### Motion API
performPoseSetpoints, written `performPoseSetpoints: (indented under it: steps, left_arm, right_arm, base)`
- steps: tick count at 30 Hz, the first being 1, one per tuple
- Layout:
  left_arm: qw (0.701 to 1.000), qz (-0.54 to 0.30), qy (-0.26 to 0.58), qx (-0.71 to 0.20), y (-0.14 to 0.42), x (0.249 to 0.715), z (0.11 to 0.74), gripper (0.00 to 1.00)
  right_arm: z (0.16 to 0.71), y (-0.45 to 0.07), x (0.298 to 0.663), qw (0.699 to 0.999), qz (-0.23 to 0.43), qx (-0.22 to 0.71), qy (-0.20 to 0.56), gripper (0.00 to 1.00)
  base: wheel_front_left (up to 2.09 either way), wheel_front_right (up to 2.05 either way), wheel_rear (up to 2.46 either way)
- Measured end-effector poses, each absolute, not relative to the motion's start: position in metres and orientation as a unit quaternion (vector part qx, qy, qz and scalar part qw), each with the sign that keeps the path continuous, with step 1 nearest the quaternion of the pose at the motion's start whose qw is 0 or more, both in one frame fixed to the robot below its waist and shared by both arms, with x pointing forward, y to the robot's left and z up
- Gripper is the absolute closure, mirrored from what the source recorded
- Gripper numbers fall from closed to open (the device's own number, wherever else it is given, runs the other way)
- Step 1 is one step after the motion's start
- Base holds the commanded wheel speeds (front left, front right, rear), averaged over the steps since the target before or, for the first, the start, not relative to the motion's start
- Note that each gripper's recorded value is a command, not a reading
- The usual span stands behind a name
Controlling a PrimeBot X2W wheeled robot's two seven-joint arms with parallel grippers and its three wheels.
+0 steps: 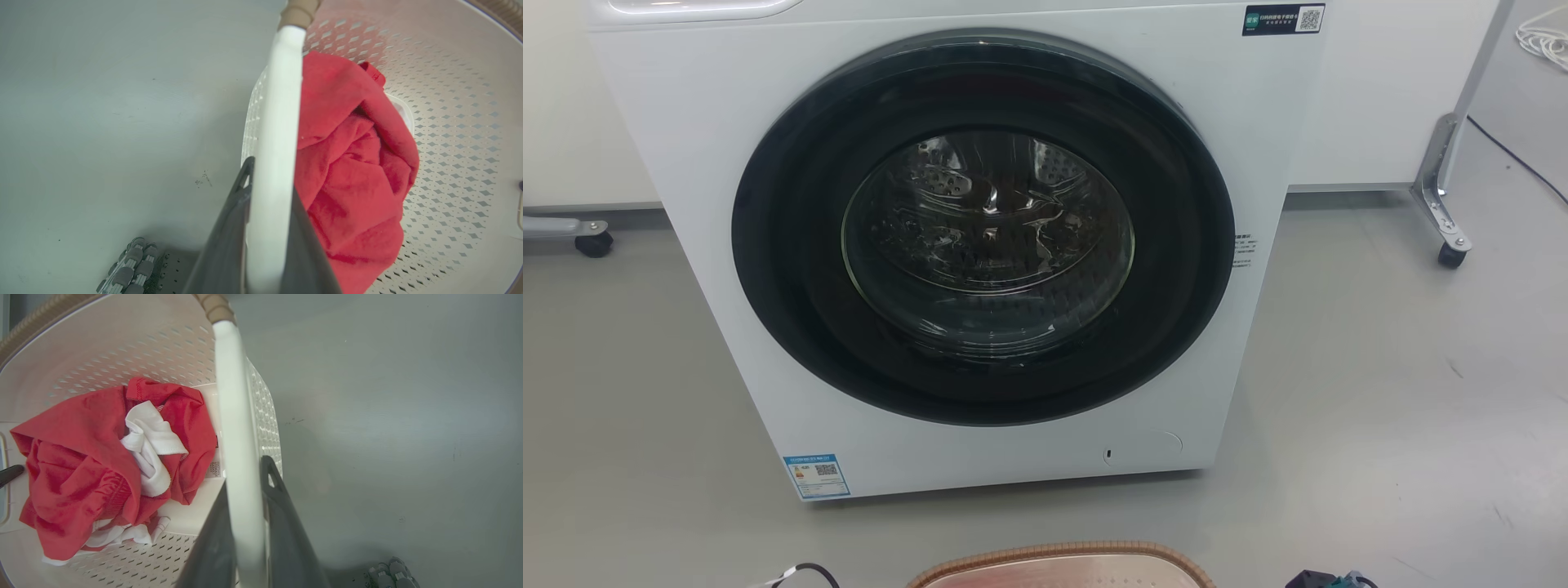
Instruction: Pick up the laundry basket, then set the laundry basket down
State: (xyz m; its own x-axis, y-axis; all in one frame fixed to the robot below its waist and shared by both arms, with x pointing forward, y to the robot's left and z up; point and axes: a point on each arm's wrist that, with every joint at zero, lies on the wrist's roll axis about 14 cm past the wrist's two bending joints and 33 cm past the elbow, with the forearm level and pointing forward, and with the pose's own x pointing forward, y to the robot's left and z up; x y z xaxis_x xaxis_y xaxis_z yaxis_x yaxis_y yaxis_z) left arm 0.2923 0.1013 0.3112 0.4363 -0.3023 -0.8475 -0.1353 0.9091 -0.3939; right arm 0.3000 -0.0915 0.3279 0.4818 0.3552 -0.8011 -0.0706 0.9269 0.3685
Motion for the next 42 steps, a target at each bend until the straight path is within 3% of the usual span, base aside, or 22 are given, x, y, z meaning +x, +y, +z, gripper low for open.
performPoseSetpoints:
  steps: [34,42]
  left_arm:
    - [0.818,-0.040,0.533,-0.212,0.101,0.296,0.301,1.00]
    - [0.829,-0.040,0.516,-0.212,0.098,0.324,0.301,1.00]
  right_arm:
    - [0.318,-0.091,0.303,0.842,0.126,0.152,0.502,1.00]
    - [0.318,-0.096,0.330,0.855,0.122,0.152,0.481,1.00]
  base:
    - [0.00,0.00,0.00]
    - [0.00,0.00,0.00]
